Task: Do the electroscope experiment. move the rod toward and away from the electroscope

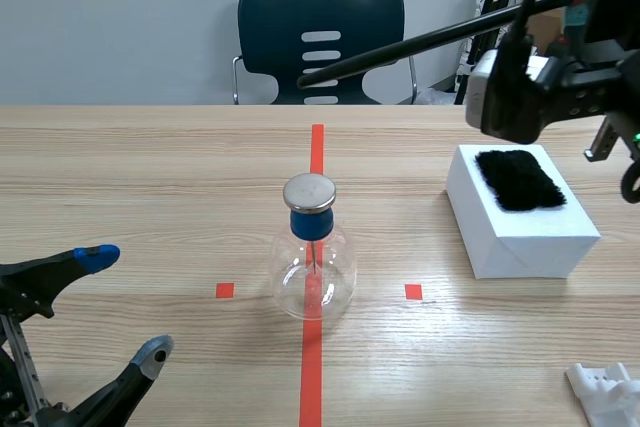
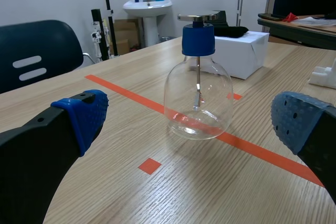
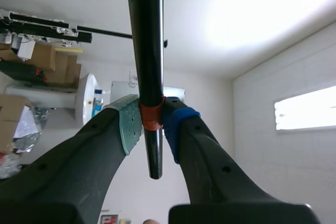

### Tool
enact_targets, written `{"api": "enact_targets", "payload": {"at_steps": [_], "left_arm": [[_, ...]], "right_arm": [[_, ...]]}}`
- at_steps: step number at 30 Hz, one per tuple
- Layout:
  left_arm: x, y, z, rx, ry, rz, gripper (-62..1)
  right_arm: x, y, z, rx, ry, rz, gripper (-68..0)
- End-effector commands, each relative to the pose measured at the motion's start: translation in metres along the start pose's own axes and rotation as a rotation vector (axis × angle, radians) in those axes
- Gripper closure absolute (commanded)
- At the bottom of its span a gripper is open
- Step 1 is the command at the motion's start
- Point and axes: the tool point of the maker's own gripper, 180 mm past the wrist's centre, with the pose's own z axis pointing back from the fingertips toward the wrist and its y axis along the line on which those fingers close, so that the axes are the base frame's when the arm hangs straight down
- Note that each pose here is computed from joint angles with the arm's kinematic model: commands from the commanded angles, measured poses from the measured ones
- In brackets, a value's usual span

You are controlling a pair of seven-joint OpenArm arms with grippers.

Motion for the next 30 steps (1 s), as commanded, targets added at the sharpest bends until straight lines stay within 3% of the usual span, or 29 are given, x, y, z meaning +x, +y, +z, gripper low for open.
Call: {"api": "enact_targets", "payload": {"at_steps": [1, 7, 15, 30], "left_arm": [[0.006, 0.001, -0.003, 0.000, -0.031, -0.002, -62.3], [0.006, 0.001, -0.003, 0.000, -0.031, -0.002, -62.3], [0.006, 0.001, -0.003, 0.000, -0.031, -0.002, -62.3], [0.006, 0.001, -0.003, 0.000, -0.031, -0.002, -62.3]], "right_arm": [[-0.005, -0.009, -0.006, -0.031, 0.019, 0.020, -0.4], [0.013, 0.012, -0.006, 0.000, -0.006, 0.081, -0.4], [0.021, 0.034, -0.003, 0.044, -0.041, 0.139, -0.4], [0.023, 0.038, -0.003, 0.046, -0.057, 0.182, -0.4]]}}
